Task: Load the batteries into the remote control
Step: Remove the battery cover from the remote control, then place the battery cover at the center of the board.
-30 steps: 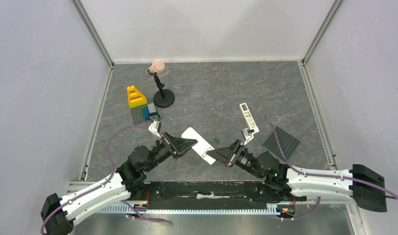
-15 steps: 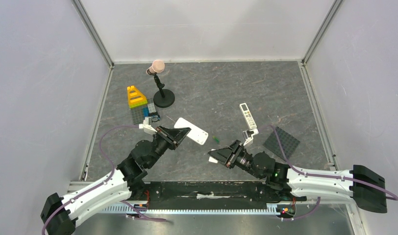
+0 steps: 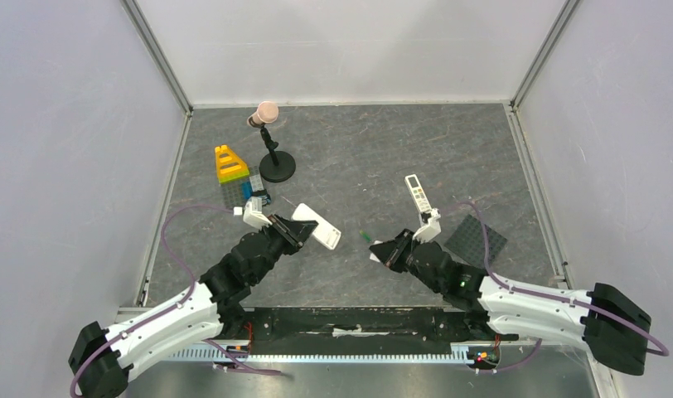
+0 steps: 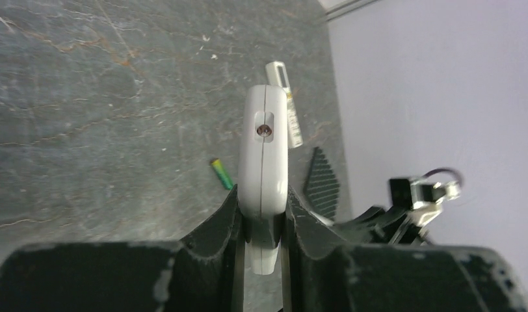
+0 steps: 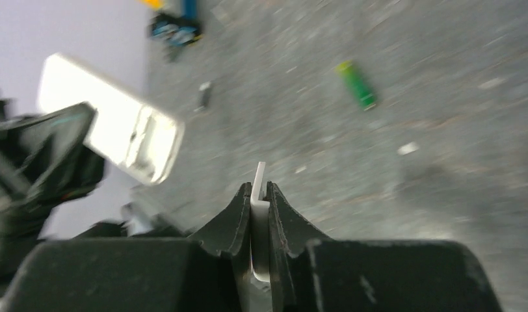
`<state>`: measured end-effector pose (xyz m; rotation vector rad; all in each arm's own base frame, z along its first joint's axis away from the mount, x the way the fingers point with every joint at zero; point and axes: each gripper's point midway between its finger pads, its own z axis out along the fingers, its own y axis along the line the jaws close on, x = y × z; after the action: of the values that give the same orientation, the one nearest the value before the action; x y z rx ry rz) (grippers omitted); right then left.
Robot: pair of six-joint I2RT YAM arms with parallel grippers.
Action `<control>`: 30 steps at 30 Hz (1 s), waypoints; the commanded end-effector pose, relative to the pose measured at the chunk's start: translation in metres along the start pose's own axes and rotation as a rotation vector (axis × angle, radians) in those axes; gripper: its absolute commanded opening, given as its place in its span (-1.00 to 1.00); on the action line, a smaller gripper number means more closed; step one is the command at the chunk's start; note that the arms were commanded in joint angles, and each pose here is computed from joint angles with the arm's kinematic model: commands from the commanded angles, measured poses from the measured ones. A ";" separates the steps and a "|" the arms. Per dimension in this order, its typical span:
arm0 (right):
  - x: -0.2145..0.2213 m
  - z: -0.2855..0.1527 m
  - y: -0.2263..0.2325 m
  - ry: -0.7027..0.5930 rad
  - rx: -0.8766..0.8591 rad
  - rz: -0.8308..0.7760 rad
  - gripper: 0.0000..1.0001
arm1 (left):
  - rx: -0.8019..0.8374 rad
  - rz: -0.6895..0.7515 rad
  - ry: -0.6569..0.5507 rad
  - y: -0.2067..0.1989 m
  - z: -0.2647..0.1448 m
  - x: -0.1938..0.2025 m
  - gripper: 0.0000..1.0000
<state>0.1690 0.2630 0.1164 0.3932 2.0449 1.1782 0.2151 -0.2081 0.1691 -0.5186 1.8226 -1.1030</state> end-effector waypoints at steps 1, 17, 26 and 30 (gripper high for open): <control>-0.039 0.003 -0.052 -0.096 0.288 -0.354 -0.78 | 0.009 0.177 0.006 -0.009 -0.002 -0.007 -0.96; -0.053 -0.006 -0.112 0.022 0.641 -0.675 -0.39 | 0.081 0.384 0.209 -0.012 -0.021 0.020 -0.96; -0.070 0.012 -0.057 0.004 0.488 -0.784 0.35 | 0.072 0.403 0.204 -0.012 -0.032 0.013 -0.96; -0.059 0.032 -0.045 0.073 0.436 -0.835 0.33 | 0.040 0.405 0.180 -0.010 -0.037 0.004 -0.96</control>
<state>0.2208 0.1957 0.0757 -0.1972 2.2233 0.1964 0.1766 -0.2064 0.1572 -0.0375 2.0039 -0.9563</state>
